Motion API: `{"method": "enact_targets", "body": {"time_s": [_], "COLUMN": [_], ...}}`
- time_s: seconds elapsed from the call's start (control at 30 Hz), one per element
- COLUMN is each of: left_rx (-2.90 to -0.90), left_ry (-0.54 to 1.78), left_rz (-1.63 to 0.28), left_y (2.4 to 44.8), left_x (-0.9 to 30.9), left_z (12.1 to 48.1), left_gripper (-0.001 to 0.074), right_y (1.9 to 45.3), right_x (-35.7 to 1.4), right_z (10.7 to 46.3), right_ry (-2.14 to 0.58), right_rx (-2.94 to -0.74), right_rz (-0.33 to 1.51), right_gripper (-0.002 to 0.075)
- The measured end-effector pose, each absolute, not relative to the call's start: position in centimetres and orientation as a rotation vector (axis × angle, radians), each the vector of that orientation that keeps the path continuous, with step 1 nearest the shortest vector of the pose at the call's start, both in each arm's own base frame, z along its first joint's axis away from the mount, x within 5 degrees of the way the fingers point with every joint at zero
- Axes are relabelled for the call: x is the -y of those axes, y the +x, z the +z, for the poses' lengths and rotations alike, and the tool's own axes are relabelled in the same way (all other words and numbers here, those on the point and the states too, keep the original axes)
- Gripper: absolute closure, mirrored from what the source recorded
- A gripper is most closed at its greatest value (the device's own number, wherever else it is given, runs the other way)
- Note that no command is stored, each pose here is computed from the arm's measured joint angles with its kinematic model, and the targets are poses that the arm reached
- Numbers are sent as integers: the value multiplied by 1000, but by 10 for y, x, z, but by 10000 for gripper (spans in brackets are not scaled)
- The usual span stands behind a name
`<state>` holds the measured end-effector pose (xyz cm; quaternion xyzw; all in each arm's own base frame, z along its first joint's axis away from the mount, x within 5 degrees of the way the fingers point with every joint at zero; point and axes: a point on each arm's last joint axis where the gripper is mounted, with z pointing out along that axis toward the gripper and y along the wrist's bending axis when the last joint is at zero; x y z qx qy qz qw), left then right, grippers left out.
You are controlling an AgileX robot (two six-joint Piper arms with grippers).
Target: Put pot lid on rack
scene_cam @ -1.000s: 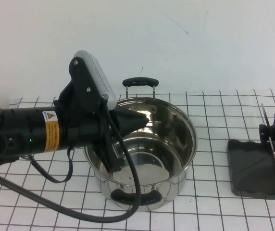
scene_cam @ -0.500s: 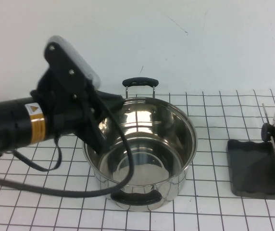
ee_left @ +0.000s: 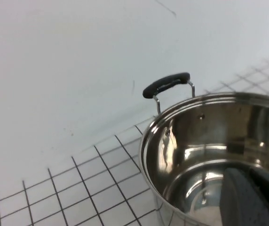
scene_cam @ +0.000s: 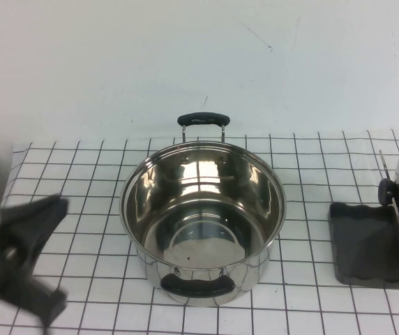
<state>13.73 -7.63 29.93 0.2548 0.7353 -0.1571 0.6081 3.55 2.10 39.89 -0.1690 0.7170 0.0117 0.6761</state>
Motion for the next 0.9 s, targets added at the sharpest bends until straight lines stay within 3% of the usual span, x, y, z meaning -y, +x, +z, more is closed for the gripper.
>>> {"method": "enact_targets", "body": {"time_s": [0.2,0.37,0.9], "left_rx": [-1600,-1499,-1565], "left_ry": [382,230,200], "left_rz": [-419,-354,-364], "left_y": [87,66,60], "left_x": [47,25,21], "left_z": [279,260,206], "left_gripper": [736,736,736], "right_y": [32,38,43], "right_x": [-28,-37,-40], "right_z": [349,319,306], "right_ry": [-367,-433,-491], "right_rx": [-1567,-1563,-1526], "right_rz": [145,249,232], "right_gripper": [727,727,727]}}
